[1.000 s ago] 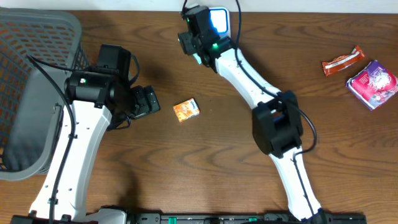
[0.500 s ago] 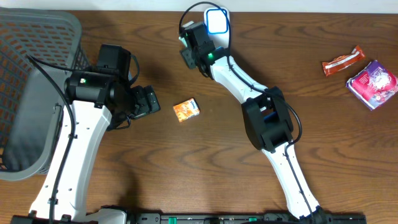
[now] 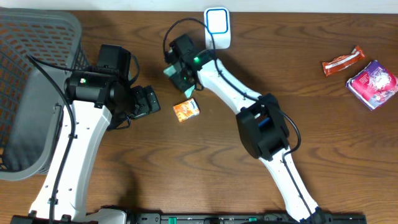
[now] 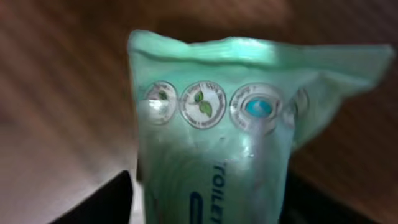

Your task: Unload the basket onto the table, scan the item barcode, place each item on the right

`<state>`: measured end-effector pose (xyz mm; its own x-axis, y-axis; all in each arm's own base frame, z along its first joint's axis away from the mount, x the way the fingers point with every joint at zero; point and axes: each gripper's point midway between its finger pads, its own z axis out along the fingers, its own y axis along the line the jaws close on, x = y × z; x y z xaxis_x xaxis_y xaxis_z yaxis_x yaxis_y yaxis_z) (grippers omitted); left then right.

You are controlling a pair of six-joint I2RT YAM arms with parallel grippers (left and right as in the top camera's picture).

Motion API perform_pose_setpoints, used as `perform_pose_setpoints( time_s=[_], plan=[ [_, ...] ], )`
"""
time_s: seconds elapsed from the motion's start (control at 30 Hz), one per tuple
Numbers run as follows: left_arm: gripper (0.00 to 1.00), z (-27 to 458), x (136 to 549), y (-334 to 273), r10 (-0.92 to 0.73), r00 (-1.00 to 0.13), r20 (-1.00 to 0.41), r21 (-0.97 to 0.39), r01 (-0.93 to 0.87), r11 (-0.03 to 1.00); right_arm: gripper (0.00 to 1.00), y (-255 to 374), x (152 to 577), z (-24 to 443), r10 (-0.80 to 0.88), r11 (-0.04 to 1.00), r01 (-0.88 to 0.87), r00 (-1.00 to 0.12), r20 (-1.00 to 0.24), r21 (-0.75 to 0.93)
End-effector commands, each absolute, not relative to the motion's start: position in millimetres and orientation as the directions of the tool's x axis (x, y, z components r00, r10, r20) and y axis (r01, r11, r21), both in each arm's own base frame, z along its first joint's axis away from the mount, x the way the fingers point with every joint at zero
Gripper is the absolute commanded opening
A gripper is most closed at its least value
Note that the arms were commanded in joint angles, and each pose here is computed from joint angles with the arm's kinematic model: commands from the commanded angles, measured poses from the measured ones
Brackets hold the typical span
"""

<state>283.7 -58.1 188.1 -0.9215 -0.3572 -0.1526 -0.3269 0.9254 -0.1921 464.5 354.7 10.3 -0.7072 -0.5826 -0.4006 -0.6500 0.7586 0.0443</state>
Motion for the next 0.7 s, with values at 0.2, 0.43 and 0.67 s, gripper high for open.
perform_pose_setpoints(
  time_s=[0.2, 0.43, 0.67],
  plan=[
    [0.98, 188.9, 285.4, -55.8, -0.355, -0.921, -0.160, -0.184, -0.326, 0.928, 0.73, 341.2, 485.9, 100.6, -0.432, 0.821, -0.563, -0.724, -0.537, 0.099],
    [0.98, 188.9, 285.4, -55.8, -0.355, -0.921, -0.160, -0.184, -0.326, 0.928, 0.66, 336.0, 481.0, 63.0, -0.375, 0.728, -0.553, -0.816, -0.440, 0.406],
    [0.98, 189.0, 285.5, -55.8, -0.355, -0.921, -0.160, -0.184, -0.325, 0.928, 0.65, 339.4, 466.1, 13.3, -0.382, 0.682, -0.505, -0.863, -0.331, 0.529]
  ],
)
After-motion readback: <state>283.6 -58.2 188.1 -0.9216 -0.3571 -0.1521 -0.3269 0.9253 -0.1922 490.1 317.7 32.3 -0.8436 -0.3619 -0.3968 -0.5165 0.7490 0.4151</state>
